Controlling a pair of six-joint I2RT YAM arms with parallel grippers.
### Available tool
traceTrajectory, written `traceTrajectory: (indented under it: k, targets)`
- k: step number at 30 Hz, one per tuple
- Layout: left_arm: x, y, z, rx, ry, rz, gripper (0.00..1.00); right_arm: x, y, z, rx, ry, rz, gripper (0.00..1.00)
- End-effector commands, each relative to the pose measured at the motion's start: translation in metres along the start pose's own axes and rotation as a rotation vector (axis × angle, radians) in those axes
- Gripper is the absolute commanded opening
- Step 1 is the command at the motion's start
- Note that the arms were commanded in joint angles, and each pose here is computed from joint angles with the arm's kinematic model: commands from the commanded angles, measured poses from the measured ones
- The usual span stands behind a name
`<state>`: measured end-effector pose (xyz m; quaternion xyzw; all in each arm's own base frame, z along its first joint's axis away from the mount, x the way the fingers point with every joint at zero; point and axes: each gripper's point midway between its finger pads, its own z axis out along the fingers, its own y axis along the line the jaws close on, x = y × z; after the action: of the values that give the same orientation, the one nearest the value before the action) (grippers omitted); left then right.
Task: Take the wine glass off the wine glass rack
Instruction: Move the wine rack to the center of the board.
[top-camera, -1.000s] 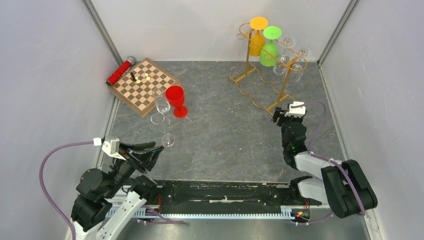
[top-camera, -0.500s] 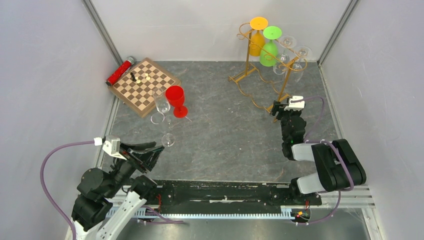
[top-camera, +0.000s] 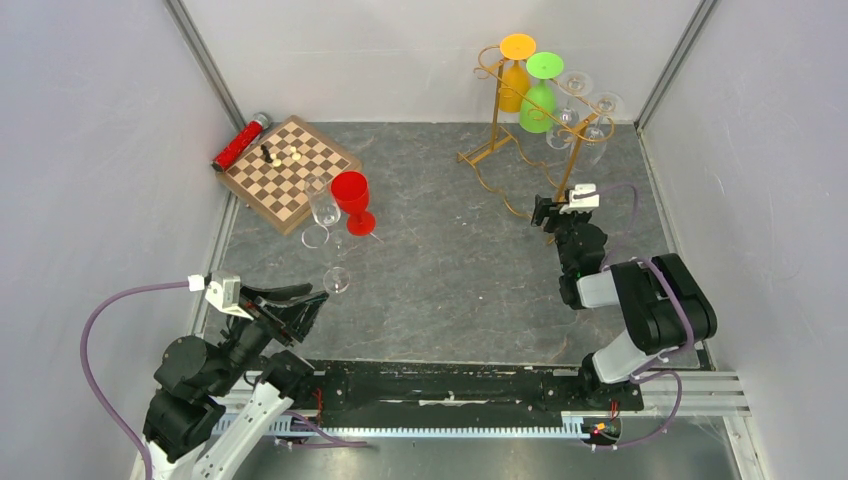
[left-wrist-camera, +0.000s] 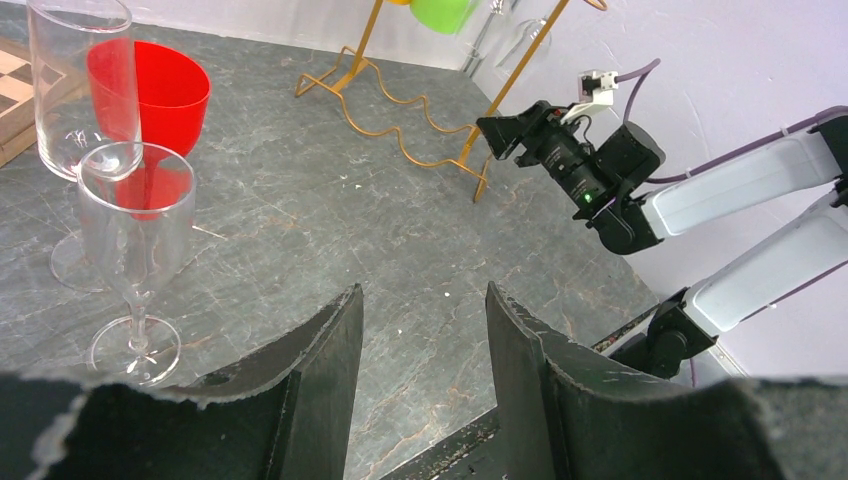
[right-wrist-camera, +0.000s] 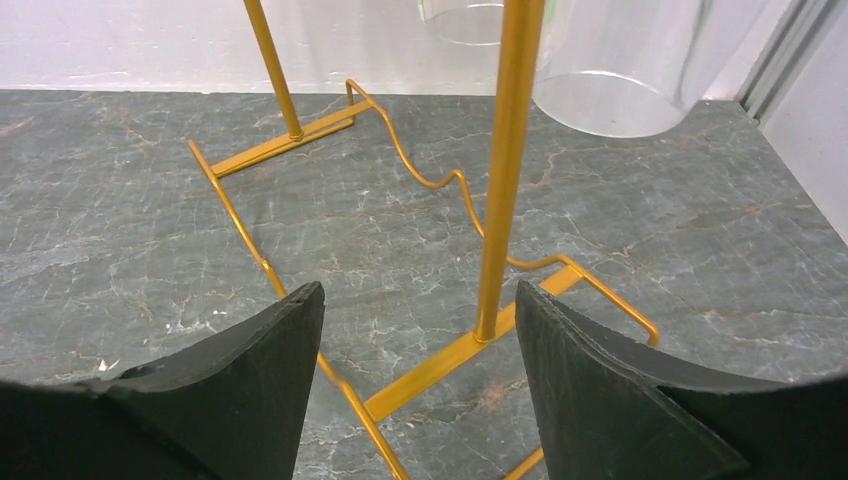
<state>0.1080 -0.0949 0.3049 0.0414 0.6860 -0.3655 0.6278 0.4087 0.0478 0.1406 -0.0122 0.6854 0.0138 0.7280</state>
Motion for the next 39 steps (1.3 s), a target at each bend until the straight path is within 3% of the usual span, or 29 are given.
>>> traceTrajectory:
  k: [1, 18, 32, 39]
  targets:
    - [-0.008, -0.002, -0.001, 0.015, -0.037, 0.042, 0.55, -0.029, 0.010, 0.013, -0.051, -0.110, 0.016, 0.72]
    - [-0.008, -0.002, -0.002, 0.017, -0.042, 0.042, 0.55, -0.029, 0.040, 0.017, -0.220, -0.135, -0.008, 0.70]
    - [-0.009, -0.004, -0.005, 0.028, -0.052, 0.043, 0.55, -0.014, 0.000, -0.007, -0.009, -0.049, 0.010, 0.74]
    - [-0.009, -0.005, -0.006, 0.034, -0.053, 0.044, 0.55, -0.001, -0.005, 0.012, 0.023, 0.021, 0.015, 0.76]
